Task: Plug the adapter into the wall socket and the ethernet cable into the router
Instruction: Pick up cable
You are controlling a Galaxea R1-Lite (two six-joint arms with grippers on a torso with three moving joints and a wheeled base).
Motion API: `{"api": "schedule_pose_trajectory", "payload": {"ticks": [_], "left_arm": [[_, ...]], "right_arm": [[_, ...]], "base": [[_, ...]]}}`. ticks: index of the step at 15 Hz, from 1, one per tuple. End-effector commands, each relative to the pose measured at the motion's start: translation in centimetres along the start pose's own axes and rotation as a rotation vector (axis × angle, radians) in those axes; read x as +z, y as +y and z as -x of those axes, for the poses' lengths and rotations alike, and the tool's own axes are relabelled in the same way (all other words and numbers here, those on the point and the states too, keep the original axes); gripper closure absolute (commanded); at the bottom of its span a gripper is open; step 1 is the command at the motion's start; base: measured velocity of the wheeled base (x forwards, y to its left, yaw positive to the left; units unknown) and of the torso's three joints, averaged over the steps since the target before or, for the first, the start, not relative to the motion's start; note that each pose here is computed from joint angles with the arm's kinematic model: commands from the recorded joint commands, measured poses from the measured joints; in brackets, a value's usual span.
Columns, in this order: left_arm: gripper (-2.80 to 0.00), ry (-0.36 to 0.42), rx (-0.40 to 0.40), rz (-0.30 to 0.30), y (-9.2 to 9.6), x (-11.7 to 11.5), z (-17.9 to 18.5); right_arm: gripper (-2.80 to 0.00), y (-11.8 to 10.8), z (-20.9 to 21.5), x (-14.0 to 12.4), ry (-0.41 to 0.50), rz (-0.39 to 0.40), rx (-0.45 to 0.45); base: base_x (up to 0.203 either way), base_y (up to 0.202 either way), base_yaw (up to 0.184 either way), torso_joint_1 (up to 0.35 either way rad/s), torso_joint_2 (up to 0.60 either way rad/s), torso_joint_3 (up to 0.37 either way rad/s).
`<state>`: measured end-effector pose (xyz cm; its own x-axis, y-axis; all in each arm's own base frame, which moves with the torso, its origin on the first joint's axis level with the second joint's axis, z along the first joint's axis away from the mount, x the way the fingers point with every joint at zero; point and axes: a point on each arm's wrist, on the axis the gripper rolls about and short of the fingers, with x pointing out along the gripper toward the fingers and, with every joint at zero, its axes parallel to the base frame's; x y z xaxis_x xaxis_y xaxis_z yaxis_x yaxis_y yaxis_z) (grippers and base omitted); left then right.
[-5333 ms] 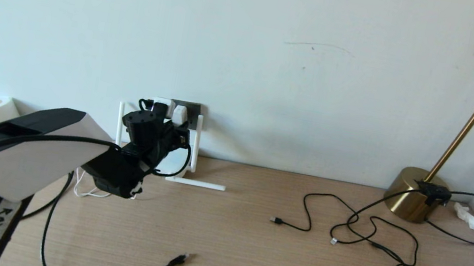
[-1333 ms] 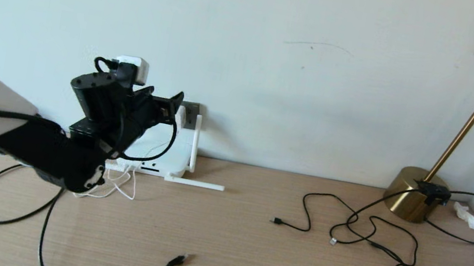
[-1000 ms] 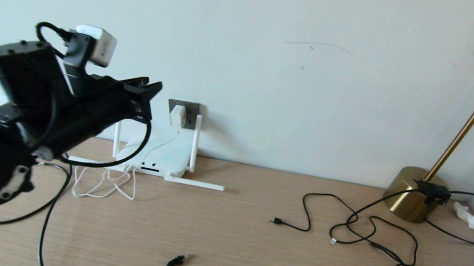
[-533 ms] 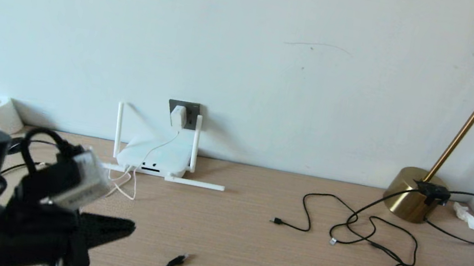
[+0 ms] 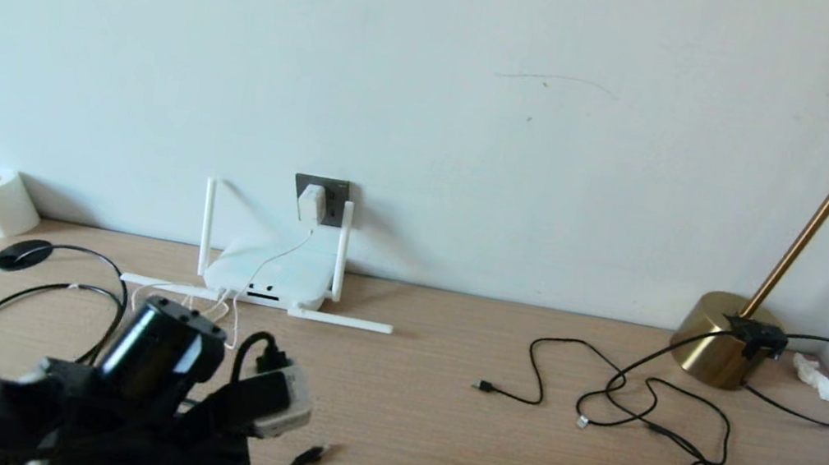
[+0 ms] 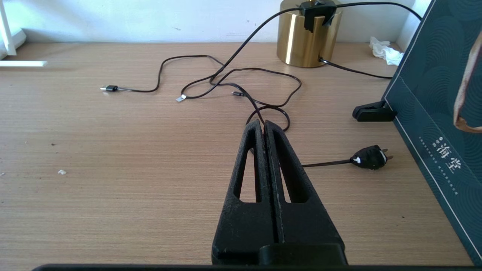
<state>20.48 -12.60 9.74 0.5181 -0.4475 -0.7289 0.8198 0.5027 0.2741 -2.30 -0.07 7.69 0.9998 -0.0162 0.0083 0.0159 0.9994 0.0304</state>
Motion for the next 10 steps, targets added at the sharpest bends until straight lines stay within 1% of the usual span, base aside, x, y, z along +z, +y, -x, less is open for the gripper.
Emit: {"api": "schedule_pose_trajectory", "payload": {"ticks": [1,6,10], "left_arm": [[-2.8,0.108,-0.065,0.003,-0.3,-1.0,-3.8],[-2.8,0.14,-0.078,0.011,0.3,-0.7,-5.8],[-2.8,0.175,-0.091,0.022,0.9,-0.3,-6.2]], "right_arm": [[0.0,0.0,0.0,0.0,0.001,0.0,0.001],[0.0,0.0,0.0,0.0,0.002,0.0,0.001],[0.0,0.0,0.0,0.0,0.002,0.0,0.001]], "base": [[0.0,0.0,0.0,0.0,0.0,0.0],[0.0,0.0,0.0,0.0,0.0,0.0],[0.0,0.0,0.0,0.0,0.0,0.0]]}}
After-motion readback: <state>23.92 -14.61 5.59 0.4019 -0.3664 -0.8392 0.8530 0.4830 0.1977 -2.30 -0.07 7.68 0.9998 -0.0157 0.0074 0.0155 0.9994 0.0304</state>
